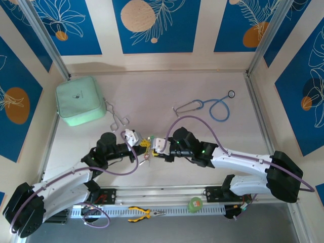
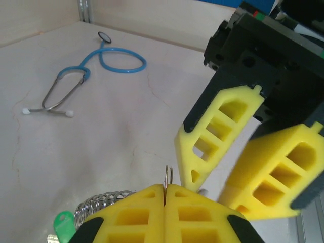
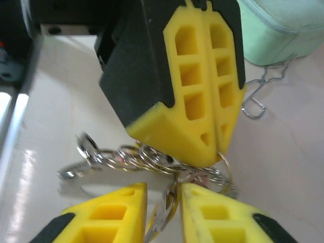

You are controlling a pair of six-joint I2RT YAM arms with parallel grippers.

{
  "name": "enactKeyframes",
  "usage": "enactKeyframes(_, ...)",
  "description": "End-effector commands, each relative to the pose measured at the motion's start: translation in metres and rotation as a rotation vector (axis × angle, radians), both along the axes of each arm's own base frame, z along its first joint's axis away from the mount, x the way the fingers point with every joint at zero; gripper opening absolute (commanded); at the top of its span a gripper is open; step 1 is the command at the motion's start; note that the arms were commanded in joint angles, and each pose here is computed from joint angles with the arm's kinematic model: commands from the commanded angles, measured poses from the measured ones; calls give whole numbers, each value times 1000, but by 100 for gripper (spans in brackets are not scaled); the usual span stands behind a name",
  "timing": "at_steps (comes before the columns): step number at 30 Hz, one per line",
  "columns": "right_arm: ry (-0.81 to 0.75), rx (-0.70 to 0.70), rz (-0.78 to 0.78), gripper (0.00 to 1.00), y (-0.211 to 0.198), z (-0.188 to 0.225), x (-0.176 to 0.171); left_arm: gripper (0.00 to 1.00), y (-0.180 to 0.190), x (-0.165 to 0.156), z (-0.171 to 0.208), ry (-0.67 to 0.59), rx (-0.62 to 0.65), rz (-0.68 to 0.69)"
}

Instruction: Put the keys on the keyring

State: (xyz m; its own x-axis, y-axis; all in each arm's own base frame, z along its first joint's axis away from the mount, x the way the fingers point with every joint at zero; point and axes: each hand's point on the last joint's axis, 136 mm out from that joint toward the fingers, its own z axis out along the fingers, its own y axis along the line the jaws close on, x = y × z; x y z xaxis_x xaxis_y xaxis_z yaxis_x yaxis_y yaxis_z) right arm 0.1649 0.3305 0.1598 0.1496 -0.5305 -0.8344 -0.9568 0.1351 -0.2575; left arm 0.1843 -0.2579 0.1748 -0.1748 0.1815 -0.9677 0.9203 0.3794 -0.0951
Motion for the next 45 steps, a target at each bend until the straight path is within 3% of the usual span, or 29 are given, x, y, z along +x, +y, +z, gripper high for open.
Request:
enactKeyframes(1,102,108,47,35,-11,29,-7,0,-5,-5,18,-91,-45,-44)
enactKeyframes(7,371,243,75,34,-46,56,2,0,-6,-14,18,-186,-40,-108)
enactKeyframes(31,460,177,211,33,0,32,2,0,-11,-21,22,-220,-66,-166)
enactKeyframes(35,452,166,202,28,2,29,5,0,-12,-22,23,-222,-71,-171)
enactKeyframes(42,451,149,200,4,2,25,6,0,-11,-22,25,-230,-82,-168)
enactKeyframes(45,450,148,200,3,2,25,7,0,-11,-23,26,-230,-86,-168)
